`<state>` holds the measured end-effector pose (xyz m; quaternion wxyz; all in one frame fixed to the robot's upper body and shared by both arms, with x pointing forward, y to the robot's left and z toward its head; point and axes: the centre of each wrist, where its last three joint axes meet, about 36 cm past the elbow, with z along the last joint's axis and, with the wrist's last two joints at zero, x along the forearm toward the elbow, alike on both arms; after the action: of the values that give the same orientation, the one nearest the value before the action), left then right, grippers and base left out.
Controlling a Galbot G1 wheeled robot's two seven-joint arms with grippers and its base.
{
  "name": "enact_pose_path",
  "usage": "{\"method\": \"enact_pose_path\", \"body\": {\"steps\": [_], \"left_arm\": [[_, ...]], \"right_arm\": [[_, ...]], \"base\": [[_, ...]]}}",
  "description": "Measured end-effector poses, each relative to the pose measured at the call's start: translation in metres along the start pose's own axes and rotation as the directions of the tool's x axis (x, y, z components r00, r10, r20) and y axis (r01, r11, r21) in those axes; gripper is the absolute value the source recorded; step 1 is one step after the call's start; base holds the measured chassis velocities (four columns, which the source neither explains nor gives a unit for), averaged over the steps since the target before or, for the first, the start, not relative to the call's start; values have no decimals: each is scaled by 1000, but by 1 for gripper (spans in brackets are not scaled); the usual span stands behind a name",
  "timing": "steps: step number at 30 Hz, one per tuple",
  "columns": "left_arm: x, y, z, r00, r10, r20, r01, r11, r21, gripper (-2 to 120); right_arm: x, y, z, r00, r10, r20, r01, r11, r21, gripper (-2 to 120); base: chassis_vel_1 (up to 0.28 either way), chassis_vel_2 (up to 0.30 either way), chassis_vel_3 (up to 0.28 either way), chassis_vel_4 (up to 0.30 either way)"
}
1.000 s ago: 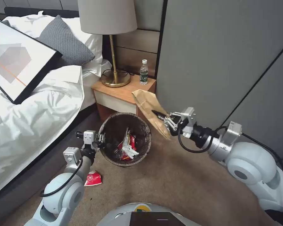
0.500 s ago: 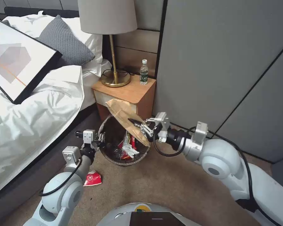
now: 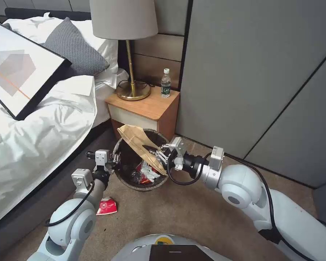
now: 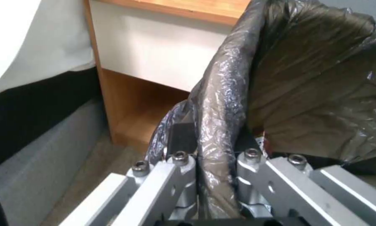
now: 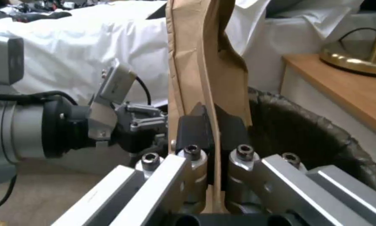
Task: Pick up the trash bin, then pick up the garbage from the floor and place it into the trash bin.
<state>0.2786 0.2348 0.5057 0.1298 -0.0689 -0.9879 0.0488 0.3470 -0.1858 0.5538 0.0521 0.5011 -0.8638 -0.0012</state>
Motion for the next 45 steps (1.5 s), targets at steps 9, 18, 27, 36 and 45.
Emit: {"method": "enact_pose_path", "body": {"steps": [9,18,27,36,45], "left_arm": [[-2,0,-1,1000,0,5,0,1000,4,7],[-3,0,0,1000,-1,4,1,1000,7,7],[-4,1,1,1000,-3,4,3,1000,9,7],[-6,1,2,1000,-5,1,5,1000,13,7],[-8,3,3,1000,-17,5,17,1000,16,7]], "right_arm": [[-11,1,12,1000,27,-16,-27,1000,9,22],[-16,1,10,999,39,3,-39,999,10,58],[-15,1,3,998,53,26,-54,998,19,90],[6,3,-27,989,88,121,-90,996,17,100],[42,10,-16,947,268,175,-277,961,25,100]], "base": [[0,0,0,0],[0,0,0,0],[0,0,0,0],[0,0,0,0],[0,0,0,0]]}}
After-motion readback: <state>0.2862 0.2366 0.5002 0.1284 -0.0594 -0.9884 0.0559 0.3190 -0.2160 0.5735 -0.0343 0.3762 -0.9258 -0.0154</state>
